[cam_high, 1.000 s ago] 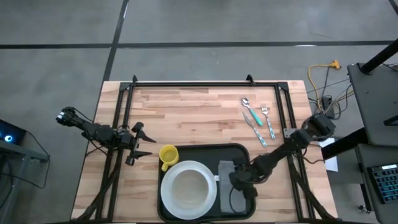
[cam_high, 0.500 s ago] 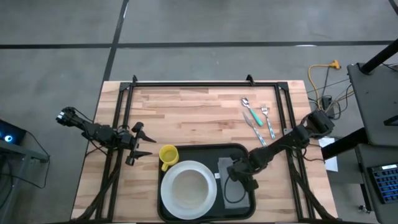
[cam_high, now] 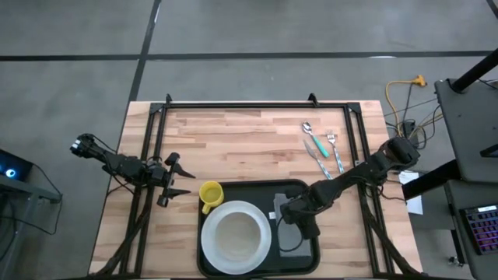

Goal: Set up tray
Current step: Put the white fork to the right of the white plate on the gray napkin on the black serving tray

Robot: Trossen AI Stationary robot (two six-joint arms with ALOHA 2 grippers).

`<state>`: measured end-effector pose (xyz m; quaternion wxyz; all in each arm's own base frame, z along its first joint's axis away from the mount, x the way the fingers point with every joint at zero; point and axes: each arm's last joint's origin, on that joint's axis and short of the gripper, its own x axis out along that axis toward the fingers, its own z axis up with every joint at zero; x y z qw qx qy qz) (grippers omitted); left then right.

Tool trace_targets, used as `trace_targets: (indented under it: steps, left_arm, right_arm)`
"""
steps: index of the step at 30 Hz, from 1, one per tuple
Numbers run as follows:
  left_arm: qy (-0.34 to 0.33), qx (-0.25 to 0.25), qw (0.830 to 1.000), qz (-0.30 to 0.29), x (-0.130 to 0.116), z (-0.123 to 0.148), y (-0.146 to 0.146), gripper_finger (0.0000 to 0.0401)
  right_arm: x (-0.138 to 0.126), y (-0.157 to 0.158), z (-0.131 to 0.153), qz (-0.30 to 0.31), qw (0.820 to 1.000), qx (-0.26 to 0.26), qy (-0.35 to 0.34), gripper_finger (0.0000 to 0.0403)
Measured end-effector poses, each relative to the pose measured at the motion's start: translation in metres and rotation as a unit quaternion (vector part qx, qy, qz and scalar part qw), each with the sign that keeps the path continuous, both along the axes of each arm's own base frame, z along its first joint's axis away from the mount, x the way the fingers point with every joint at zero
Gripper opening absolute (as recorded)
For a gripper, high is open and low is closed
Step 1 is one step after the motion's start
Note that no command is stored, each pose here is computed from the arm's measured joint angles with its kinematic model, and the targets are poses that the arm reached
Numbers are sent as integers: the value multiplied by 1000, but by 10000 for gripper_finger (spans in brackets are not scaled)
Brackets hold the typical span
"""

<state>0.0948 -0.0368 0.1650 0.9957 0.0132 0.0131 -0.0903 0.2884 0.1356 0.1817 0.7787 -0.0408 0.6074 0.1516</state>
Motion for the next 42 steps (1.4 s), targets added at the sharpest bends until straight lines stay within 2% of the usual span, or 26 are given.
trace_targets:
  steps: [5, 9, 15, 22, 24, 25, 28, 29, 31, 33, 35, 42]
  left_arm:
    - [0, 0, 1000, 0, 0, 0, 0, 224]
    - [0, 0, 1000, 0, 0, 0, 0, 224]
    - [0, 0, 1000, 0, 0, 0, 0, 224]
    - [0, 0, 1000, 0, 0, 0, 0, 224]
    - [0, 0, 1000, 0, 0, 0, 0, 224]
    - [0, 0, 1000, 0, 0, 0, 0, 224]
    - [-1, 0, 1000, 0, 0, 0, 0, 224]
    - [-1, 0, 1000, 0, 0, 0, 0, 224]
    - [-1, 0, 1000, 0, 0, 0, 0, 224]
    - [-1, 0, 1000, 0, 0, 0, 0, 224]
    - [-1, 0, 1000, 0, 0, 0, 0, 224]
    - [-1, -1, 1000, 0, 0, 0, 0, 224]
  right_arm:
    - [7, -4, 23, -28, 1000, 0, -2, 152]
    - [8, -15, 40, -101, 994, 29, -14, 148]
    - [3, -32, 63, -211, 974, 74, -30, 144]
    - [-5, -36, 81, -220, 969, 93, -60, 145]
    - [-4, -40, 82, -277, 954, 100, -59, 142]
    - [-4, -45, 81, -327, 938, 101, -44, 141]
    - [-9, -68, 70, -476, 874, 98, 18, 137]
    - [-11, -74, 66, -506, 857, 95, 31, 137]
    - [-13, -83, 59, -542, 834, 94, 43, 138]
    - [-13, -90, 55, -554, 823, 113, 53, 140]
    - [-13, -96, 52, -552, 821, 128, 62, 142]
    - [-25, -122, 48, -564, 813, 125, 77, 145]
